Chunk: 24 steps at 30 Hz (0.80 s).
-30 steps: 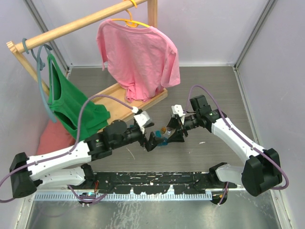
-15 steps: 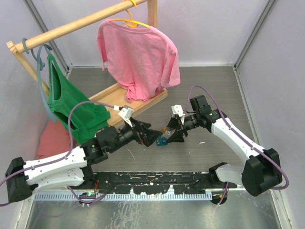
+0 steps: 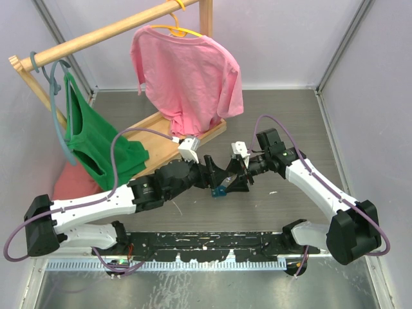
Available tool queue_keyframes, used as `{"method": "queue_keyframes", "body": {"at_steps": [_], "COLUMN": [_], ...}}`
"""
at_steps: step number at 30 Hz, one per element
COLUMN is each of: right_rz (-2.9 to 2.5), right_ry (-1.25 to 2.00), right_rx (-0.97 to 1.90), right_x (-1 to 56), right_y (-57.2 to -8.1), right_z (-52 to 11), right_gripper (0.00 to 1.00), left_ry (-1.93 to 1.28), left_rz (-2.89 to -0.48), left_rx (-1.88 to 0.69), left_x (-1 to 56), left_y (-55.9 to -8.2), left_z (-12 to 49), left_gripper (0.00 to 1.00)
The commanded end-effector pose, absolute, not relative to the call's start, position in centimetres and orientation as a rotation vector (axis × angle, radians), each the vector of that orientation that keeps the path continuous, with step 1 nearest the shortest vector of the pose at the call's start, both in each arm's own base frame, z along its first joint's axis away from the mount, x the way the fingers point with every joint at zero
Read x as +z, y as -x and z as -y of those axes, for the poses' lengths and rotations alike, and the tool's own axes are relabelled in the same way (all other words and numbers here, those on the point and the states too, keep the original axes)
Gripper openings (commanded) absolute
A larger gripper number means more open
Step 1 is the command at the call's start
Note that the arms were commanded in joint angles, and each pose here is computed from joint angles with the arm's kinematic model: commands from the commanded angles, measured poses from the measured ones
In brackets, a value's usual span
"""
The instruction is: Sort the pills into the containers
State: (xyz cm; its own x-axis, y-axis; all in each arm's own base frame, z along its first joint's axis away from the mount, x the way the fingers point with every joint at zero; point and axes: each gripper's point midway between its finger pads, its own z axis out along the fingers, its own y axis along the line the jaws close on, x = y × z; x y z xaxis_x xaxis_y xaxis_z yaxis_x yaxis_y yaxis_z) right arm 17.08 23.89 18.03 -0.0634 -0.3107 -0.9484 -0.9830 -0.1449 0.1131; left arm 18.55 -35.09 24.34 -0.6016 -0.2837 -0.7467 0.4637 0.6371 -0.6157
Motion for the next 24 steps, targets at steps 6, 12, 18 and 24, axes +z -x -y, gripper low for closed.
{"method": "queue_keyframes", "body": {"at_steps": [6, 12, 18, 24], "right_rz": [-1.368, -1.368, -1.369, -1.367], "right_ry": [1.516, 1.516, 1.516, 1.517], "right_rx": [1.221, 1.221, 1.222, 1.221], "right_x": [19.9, 19.9, 19.9, 19.9], "right_y": [-17.6, -17.6, -17.6, -17.5], "right_z": [-24.2, -24.2, -24.2, -24.2], "right_gripper": [0.01, 0.01, 0.01, 0.01], "left_ry": [-0.12, -0.134, -0.162, -0.204], "left_rz": [-1.973, -1.979, -1.979, -1.967], "left_rx": [-1.06, -1.075, -1.101, -1.115], "left_x": [25.5, 25.4, 25.6, 25.8], "left_y": [-18.5, -18.3, -17.8, -17.4], "left_z": [36.2, 36.6, 36.8, 36.9], "left_gripper": [0.64, 0.55, 0.43, 0.44]}}
